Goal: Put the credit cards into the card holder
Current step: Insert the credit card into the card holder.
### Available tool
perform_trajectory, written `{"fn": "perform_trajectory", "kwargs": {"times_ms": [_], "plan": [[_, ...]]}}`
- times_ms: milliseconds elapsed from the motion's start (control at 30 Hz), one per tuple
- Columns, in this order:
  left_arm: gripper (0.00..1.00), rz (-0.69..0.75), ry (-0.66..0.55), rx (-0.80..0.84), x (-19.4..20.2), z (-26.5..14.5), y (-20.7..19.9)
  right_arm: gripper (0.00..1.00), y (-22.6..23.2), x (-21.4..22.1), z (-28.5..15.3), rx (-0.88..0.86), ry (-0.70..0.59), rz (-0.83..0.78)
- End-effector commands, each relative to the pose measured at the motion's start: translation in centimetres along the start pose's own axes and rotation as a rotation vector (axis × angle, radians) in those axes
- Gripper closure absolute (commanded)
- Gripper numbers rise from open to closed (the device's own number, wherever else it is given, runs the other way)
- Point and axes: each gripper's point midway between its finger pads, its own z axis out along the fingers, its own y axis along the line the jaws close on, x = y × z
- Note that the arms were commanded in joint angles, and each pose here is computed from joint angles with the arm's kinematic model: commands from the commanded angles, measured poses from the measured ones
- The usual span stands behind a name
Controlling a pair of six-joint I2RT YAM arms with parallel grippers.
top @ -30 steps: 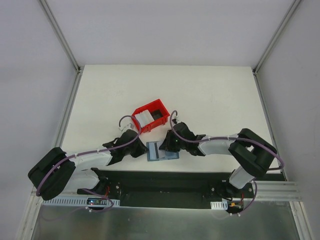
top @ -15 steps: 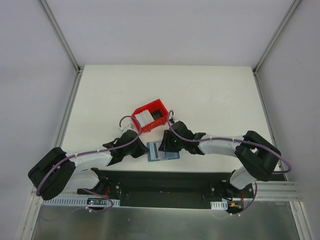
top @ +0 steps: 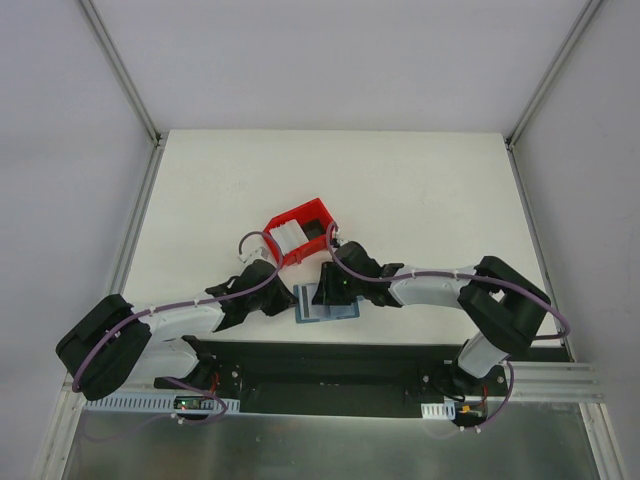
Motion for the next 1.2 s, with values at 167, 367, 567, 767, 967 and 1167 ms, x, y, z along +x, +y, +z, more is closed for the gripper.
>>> {"fn": "perform_trajectory", "kwargs": {"times_ms": [167,367,567,767,967,1167], "plan": [[1.0,0.017,0.005,-0.167,1.0,-0.4,5.5,0.54,2.9,-4.6,-3.9,-0.051,-0.124,-0.152],[1.0,-0.001,-0.033,-0.176,-0.1,-0.7,6.1,0.37,4.7,-10.6,-6.9,-0.017,-0.196,-0.296],[1.0,-0.005,-0.057,-0.164,-1.3,-0.8,6.0,0.32,5.4,-15.7,-5.7,0.029,-0.161,-0.345],[1.0,0.007,-0.07,-0.163,-2.1,-1.0,6.0,0.3,5.6,-18.7,-2.2,0.036,-0.079,-0.34],[1.0,0.008,-0.071,-0.179,-2.5,-1.0,6.6,0.26,4.8,-19.7,1.0,0.025,-0.022,-0.335],[1.0,0.009,-0.061,-0.187,-2.7,-0.7,6.9,0.24,4.3,-19.9,3.1,0.004,0.027,-0.317]]}}
